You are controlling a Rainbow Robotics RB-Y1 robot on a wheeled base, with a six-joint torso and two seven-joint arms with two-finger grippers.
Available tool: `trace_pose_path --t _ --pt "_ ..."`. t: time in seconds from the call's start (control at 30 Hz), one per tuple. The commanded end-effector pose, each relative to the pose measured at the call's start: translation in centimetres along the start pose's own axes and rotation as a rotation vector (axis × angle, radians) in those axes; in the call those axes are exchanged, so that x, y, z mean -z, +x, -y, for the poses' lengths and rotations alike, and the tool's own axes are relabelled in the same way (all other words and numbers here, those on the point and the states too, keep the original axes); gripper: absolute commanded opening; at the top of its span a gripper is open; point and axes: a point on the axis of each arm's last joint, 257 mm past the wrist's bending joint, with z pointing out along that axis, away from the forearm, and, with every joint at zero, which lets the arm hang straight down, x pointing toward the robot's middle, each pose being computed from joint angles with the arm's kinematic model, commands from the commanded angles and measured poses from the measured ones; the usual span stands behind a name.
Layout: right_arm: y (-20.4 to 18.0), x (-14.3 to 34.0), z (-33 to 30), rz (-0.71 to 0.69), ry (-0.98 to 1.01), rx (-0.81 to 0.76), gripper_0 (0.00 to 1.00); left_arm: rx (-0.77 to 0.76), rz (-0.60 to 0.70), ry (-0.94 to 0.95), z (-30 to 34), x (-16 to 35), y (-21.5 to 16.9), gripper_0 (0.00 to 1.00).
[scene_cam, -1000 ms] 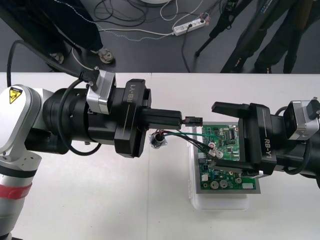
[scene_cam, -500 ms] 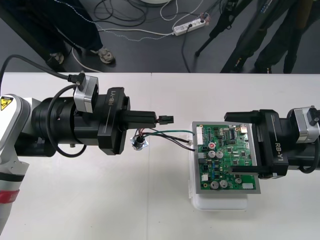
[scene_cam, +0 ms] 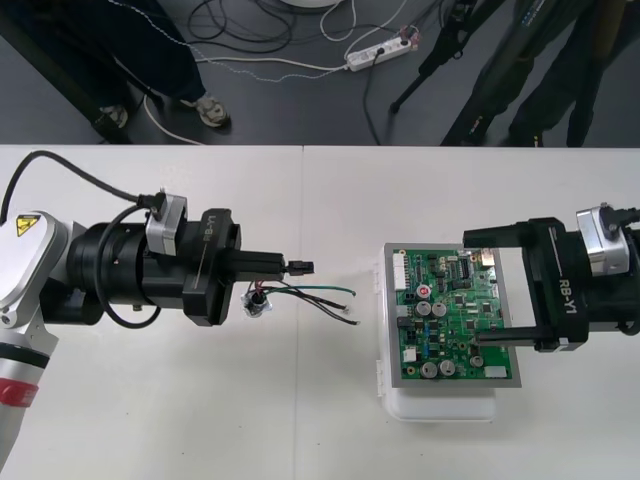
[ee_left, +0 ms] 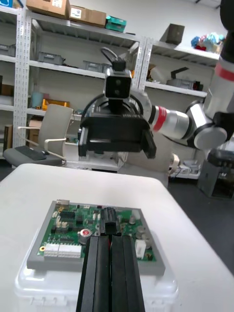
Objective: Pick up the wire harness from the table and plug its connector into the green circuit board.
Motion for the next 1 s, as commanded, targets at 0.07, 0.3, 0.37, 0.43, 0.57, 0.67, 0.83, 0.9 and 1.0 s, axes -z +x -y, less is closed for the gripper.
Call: trace_pose_path --t 0.07,0.3,0.37,0.43,0.57,0.67,0.83,0.9,1.0 --pt "-1.2 2.0 1.3 -0.116 0.036 0.032 1.0 -0.029 -0.039 0.031 1.3 1.6 2.2 0.0" --pt "-0.2 4.0 2.0 -0.271 0.078 0.0 1.0 -0.005 -0.069 0.019 1.3 2.0 4.3 0.0" --pt "0.1 4.4 2.1 -0.308 0.082 -0.006 1.0 0.007 -0.078 0.015 1.4 2.1 5.0 0.0" --pt "0.9 5.2 2.0 -0.366 0.082 0.0 1.0 0.028 -0.081 0.016 1.5 2.1 5.8 0.0" --pt "2.8 6.7 1.6 -0.488 0.086 0.013 1.0 0.046 -0.085 0.02 1.7 2.1 6.8 0.0" --pt "3.9 7.6 1.6 -0.56 0.094 0.024 1.0 0.041 -0.086 0.024 1.8 2.0 6.9 0.0" --pt "6.2 8.5 0.9 -0.671 0.106 0.037 1.0 0.047 -0.095 0.028 2.1 2.0 7.7 0.0" --pt "7.0 8.6 0.6 -0.706 0.105 0.041 1.0 0.06 -0.096 0.028 2.2 2.0 8.2 0.0" --pt "8.5 8.6 0.1 -0.767 0.086 0.045 1.0 0.038 -0.087 0.029 2.2 1.8 8.8 0.0"
